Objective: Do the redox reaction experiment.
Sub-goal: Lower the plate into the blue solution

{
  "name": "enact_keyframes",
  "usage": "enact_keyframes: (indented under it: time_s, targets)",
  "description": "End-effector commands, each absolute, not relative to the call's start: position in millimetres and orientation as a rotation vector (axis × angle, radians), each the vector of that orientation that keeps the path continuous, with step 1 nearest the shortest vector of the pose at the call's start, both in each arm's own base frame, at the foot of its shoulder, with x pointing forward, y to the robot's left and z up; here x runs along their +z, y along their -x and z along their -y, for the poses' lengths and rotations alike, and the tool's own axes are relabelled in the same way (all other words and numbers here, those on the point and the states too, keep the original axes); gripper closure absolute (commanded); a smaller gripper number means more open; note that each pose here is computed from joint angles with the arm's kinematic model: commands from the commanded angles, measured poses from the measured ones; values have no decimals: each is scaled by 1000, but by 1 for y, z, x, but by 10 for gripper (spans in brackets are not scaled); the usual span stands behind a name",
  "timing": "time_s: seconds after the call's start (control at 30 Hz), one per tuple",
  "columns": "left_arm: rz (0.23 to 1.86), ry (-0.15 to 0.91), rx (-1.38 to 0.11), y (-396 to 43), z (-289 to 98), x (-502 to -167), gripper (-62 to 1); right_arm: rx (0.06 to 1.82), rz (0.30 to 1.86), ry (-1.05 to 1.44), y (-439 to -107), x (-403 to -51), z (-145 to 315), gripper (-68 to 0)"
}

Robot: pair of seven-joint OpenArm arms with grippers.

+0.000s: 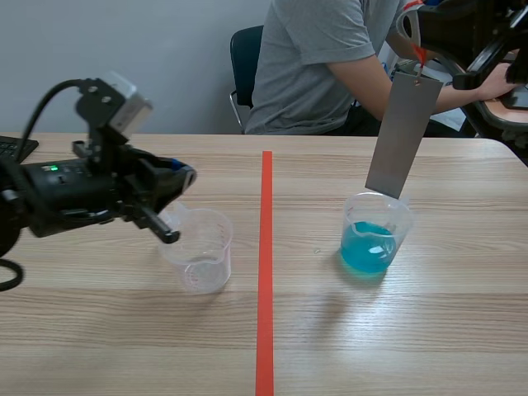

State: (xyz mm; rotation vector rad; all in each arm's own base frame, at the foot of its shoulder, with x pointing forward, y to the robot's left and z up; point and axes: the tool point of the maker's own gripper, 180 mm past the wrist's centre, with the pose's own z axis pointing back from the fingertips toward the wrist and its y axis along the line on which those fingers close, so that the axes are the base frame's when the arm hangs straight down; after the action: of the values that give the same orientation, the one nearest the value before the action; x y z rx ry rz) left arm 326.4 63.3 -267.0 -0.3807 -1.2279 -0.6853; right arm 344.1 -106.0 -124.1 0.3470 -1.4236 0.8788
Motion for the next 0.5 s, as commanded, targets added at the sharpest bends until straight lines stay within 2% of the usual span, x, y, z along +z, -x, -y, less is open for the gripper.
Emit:
enact_keyframes:
  time_s: [0.0,0.2,0.47]
  targets:
    - [1222,371,-658,-318,-77,-272,-36,893,1457,-337,-344,-111,108,-15]
    - [1168,266,-578,-284,-143,-291,-36,888,1449,-337,-344,-114,109,-15]
    - [1030,166,-469,-228,-202,-324,-36,870,1435,-358,-342,-123,110,-15]
